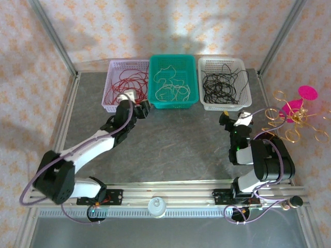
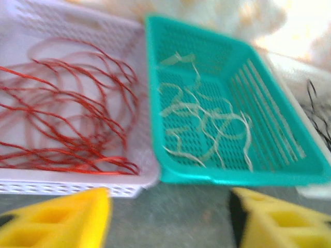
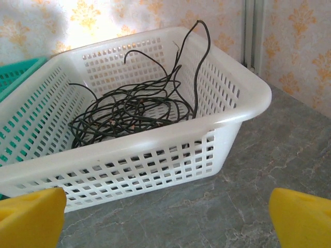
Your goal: Untangle the cables
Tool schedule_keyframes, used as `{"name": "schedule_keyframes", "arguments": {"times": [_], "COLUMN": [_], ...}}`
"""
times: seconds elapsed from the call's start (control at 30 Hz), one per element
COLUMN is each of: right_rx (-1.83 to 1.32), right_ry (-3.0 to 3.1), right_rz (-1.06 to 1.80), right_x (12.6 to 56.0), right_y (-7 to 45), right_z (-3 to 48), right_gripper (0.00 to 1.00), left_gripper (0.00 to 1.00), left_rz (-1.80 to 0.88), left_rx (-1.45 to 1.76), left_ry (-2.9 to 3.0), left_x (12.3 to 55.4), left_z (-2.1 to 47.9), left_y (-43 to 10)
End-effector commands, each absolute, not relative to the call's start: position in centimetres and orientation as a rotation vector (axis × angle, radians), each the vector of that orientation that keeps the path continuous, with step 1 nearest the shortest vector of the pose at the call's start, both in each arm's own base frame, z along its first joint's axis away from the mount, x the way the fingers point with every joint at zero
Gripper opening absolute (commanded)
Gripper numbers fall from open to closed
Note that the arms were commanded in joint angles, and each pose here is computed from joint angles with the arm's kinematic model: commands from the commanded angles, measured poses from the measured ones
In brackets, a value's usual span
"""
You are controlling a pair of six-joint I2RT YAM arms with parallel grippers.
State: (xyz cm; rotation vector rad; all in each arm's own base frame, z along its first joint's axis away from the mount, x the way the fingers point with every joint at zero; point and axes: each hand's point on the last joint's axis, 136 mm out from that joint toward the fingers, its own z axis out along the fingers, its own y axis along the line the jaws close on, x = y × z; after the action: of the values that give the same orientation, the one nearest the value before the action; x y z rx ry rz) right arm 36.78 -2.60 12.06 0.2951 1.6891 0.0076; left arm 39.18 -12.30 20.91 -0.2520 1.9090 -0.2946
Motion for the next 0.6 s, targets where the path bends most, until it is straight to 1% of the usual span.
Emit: {"name": "schedule_keyframes", "arguments": {"times": [0.0, 0.07, 0.2, 0.23, 0.4, 0.5, 0.57], "right_rx": [0.307, 0.306, 0.307, 0.306, 0.306, 0.307, 0.306], "right_ry": [1.665, 1.665, 1.668, 1.668, 1.667, 1.668, 1.668], "right_rz": [-0.010, -0.012, -0.013, -0.012, -0.011, -0.013, -0.011], "right_x": [37.0, 37.0, 37.0, 37.0, 37.0, 37.0, 37.0], "right_y": [-2.7, -2.7, -2.7, -2.7, -2.7, -2.7, -2.6], "right_z": [12.7, 12.7, 12.6, 12.6, 12.6, 12.6, 12.6], "right_gripper": [1.00, 1.00, 1.00, 1.00, 1.00, 1.00, 1.00], "left_gripper": [0.82, 0.87, 0.89, 0.89, 0.90, 0.92, 0.93], "left_rz": [0.032, 0.147, 0.261, 0.261, 0.420, 0.398, 0.346], "left_rx": [-0.408, -0.419, -0.465, -0.446, -0.397, -0.403, -0.373], "left_ry": [1.784, 1.735, 1.742, 1.754, 1.780, 1.759, 1.730], "left_x": [37.7, 36.0, 34.4, 34.6, 33.9, 32.9, 32.8], "left_z": [20.6, 19.5, 17.0, 17.0, 16.4, 15.9, 15.8], "left_y": [-4.5, -1.5, 3.3, 3.7, 6.2, 7.6, 7.4]}}
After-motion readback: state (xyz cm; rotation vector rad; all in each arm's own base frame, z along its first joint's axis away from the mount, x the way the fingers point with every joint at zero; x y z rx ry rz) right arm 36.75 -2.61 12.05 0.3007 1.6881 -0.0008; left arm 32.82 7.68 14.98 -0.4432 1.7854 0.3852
